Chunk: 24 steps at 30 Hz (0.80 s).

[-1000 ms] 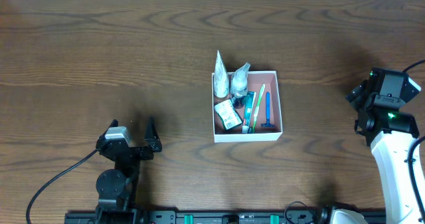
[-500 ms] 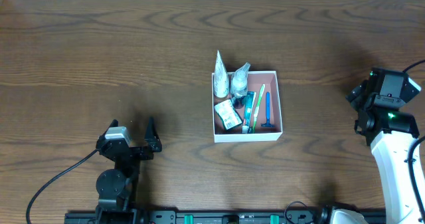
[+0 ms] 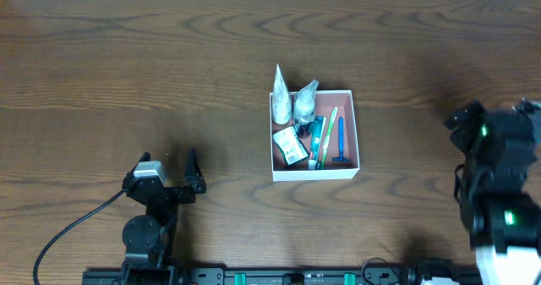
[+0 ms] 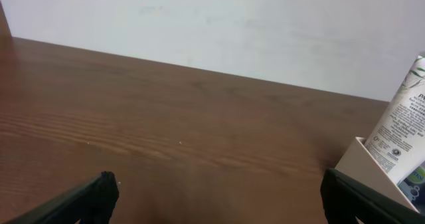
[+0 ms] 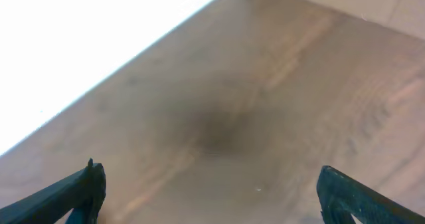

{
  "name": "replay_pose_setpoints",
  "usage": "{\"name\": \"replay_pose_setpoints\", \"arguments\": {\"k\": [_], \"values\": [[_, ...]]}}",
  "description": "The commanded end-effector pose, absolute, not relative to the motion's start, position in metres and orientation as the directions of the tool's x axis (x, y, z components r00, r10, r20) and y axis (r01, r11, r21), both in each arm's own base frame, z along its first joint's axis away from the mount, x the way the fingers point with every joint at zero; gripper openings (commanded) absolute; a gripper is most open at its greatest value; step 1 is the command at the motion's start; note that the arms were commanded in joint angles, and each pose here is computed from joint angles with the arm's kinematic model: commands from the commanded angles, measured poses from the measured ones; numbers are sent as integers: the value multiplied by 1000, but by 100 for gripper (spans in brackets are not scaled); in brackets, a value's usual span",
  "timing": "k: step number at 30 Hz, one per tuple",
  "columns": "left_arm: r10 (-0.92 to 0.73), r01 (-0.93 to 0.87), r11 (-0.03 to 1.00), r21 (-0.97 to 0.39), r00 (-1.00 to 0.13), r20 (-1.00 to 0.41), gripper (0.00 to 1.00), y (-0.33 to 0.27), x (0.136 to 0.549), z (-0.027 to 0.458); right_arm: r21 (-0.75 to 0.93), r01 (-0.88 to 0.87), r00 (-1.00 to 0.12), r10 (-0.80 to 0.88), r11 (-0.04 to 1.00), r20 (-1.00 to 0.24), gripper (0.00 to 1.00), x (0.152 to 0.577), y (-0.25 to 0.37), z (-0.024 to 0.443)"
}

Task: Pack container

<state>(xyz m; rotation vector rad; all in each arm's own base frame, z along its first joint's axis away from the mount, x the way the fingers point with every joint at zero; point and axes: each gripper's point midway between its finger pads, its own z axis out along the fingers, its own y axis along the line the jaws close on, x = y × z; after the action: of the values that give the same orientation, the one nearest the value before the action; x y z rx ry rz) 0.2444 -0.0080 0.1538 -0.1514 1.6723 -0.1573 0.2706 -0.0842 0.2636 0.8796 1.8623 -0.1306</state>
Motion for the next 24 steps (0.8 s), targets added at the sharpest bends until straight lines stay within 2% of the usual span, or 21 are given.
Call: {"name": "replay_pose_setpoints", "arguments": {"k": [1, 7, 13, 18, 24], "values": [[-190, -23, 982, -189, -156, -969, 98, -6, 244, 136, 353, 573, -114, 498, 740, -859, 99, 252, -78, 294], [-190, -23, 982, -189, -156, -969, 98, -6, 244, 136, 440, 507, 39, 490, 741, -871, 99, 216, -79, 332], [-190, -23, 982, -189, -156, -969, 98, -6, 244, 136, 454, 504, 84, 482, 735, -872, 99, 193, -82, 329], [-190, -23, 982, -189, -156, -969, 98, -6, 244, 136, 470, 498, 72, 506, 728, -860, 99, 198, -80, 297], [-190, -23, 982, -189, -156, -969, 98, -6, 244, 136, 531, 254, 100, 524, 808, -846, 99, 233, -47, 273]]}}
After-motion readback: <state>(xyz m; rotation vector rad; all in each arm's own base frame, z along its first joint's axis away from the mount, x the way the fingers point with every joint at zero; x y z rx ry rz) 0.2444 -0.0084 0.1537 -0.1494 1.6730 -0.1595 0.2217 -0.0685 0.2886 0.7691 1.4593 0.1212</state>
